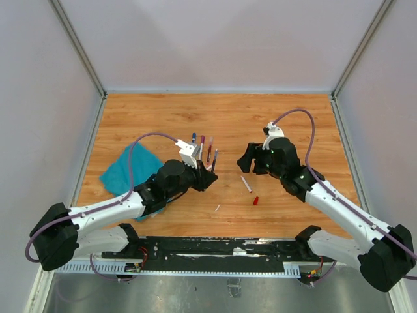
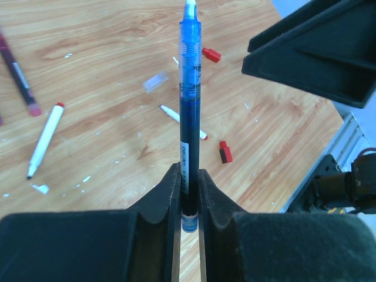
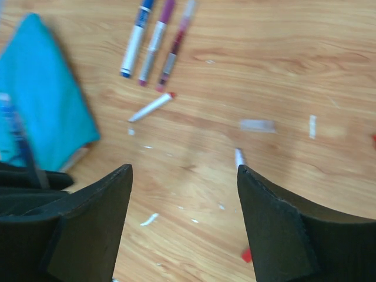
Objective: Insert the pens into the pen caps
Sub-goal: Pick up the pen from the center of the board, then pick up the pen cap from the center of the board.
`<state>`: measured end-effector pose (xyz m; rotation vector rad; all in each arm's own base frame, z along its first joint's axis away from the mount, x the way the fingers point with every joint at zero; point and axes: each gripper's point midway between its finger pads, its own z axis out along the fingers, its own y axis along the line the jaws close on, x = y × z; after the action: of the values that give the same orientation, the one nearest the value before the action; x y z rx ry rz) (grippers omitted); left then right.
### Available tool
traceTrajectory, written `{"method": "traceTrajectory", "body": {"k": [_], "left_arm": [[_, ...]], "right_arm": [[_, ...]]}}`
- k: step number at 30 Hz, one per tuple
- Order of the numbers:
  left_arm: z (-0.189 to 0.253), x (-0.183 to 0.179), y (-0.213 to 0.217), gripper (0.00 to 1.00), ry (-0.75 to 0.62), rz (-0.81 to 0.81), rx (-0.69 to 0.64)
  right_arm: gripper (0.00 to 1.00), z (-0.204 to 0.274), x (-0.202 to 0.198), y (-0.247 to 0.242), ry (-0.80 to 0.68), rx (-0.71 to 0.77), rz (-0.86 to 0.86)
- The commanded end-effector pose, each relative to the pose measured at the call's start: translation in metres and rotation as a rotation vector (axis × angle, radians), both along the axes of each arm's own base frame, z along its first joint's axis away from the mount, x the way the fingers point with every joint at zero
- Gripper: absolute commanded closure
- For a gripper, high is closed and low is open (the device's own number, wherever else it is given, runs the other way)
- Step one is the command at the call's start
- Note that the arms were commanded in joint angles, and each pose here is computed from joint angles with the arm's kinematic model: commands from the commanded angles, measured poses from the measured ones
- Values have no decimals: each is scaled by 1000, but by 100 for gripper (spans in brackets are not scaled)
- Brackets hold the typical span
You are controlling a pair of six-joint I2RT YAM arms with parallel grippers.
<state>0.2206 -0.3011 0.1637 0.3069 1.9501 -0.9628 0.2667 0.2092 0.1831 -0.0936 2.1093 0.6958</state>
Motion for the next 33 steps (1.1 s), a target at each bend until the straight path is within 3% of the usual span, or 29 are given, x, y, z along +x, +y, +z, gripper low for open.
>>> {"method": "traceTrajectory", "body": {"k": [1, 11, 14, 22, 33], "left_arm": [[-7, 6, 21, 99, 7, 112, 32], [-17, 4, 43, 99, 33, 188, 65], [-17, 2, 47, 100, 31, 194, 70], [-13, 1, 53, 100, 25, 207, 72], [-8, -1, 56, 100, 20, 214, 66]], "right_arm": [[27, -37, 1, -37, 65, -298, -60], [24, -88, 26, -28, 194, -613, 153], [24, -99, 36, -28, 247, -670, 140], [30, -119, 60, -18, 306, -615, 26], [40, -148, 68, -16, 383, -624, 11]]}}
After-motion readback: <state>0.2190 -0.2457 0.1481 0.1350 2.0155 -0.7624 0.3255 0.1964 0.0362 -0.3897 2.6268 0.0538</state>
